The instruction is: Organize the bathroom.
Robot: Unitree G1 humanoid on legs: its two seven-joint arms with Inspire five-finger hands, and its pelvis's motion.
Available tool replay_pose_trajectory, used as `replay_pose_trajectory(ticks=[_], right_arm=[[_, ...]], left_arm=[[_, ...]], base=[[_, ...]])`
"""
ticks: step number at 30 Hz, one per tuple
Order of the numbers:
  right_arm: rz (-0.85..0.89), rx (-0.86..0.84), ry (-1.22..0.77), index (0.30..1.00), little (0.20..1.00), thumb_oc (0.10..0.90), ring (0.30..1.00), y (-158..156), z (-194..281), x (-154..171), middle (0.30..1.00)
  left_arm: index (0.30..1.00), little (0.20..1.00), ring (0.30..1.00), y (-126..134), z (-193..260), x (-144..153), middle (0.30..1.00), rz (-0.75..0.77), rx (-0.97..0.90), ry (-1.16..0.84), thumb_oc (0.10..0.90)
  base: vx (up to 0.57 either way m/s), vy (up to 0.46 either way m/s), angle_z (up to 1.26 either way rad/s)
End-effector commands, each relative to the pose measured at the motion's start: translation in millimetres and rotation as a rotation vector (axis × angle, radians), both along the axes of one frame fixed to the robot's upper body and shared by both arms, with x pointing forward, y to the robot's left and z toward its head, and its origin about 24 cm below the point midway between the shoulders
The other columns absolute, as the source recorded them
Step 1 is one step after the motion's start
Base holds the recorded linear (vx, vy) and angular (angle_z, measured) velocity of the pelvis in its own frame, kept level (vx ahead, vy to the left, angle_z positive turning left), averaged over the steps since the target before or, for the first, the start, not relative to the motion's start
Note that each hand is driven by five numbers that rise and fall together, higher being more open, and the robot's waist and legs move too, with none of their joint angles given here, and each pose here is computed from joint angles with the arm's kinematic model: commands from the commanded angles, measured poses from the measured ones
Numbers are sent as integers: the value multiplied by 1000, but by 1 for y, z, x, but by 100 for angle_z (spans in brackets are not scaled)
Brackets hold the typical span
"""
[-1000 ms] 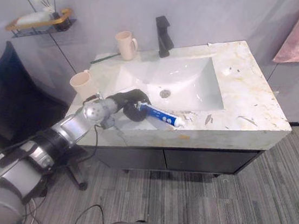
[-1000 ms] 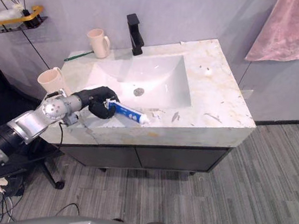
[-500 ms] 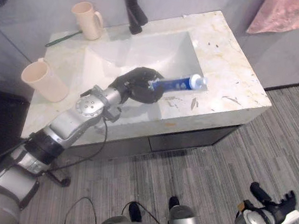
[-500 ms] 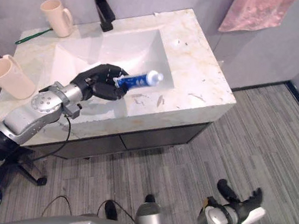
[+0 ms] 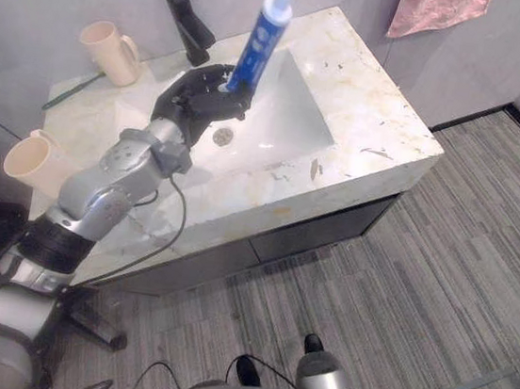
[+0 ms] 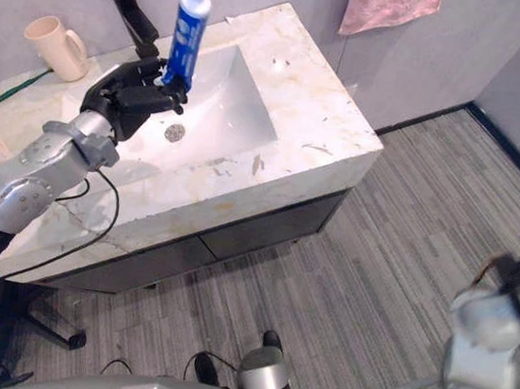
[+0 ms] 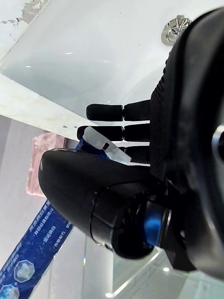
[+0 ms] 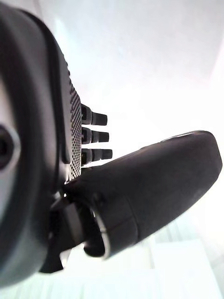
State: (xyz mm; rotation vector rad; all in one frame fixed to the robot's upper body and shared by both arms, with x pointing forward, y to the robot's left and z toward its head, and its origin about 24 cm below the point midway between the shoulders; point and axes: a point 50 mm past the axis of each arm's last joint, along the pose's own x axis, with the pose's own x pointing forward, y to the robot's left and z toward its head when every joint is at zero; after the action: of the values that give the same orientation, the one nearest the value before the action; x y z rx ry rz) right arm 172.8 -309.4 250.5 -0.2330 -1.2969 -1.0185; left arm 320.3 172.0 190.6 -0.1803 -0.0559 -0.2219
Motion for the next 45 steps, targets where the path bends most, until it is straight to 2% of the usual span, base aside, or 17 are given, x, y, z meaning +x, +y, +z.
replay_pose_trajectory(ticks=[1, 2, 5, 6, 9, 12, 15, 26, 37, 45], right_arm=[[384, -349, -23, 900, 900, 800, 900, 56, 51, 13, 900], [393, -351, -20, 900, 900, 800, 900, 57, 52, 15, 900], [720, -531, 163, 900, 900, 800, 900, 111, 69, 46, 900], [726, -534, 165, 900, 900, 800, 900, 112, 70, 47, 900], [971, -628, 365, 900, 900, 800, 900, 141, 70, 71, 900], [1186, -587, 534, 900, 900, 800, 900, 156, 60, 98, 900], [1287, -539, 608, 900, 900, 800, 900, 160, 51, 113, 900], [1380, -454, 626, 900, 900, 800, 900, 169, 38, 124, 900], [1543, -412, 595, 900, 900, 800, 900, 200, 36, 124, 900], [1573, -384, 617, 900, 900, 800, 900, 214, 33, 133, 900]], left_arm=[[300, 300, 300, -9, 104, -11, 300, -43, -131, -371, 400], [300, 300, 300, -8, 104, -12, 300, -38, -132, -373, 400], [300, 300, 300, -18, 99, -9, 300, -81, -207, -362, 400], [300, 300, 300, -17, 99, -9, 300, -77, -208, -364, 400], [300, 300, 300, -16, 94, -5, 300, -88, -252, -362, 400], [300, 300, 300, -11, 87, 2, 300, -109, -258, -359, 400], [300, 300, 300, -9, 83, 6, 300, -119, -243, -343, 400], [300, 300, 300, -19, 72, 17, 300, -142, -199, -291, 400], [300, 300, 300, -33, 60, 21, 300, -177, -193, -240, 400], [300, 300, 300, -40, 52, 25, 300, -192, -185, -198, 400]], base=[[1, 5, 6], [-27, -6, 3], [2, -12, 22], [11, -25, 38], [22, -38, 30], [42, -75, 37], [43, -63, 28], [26, -35, 15], [9, -11, -1], [10, -4, -4]])
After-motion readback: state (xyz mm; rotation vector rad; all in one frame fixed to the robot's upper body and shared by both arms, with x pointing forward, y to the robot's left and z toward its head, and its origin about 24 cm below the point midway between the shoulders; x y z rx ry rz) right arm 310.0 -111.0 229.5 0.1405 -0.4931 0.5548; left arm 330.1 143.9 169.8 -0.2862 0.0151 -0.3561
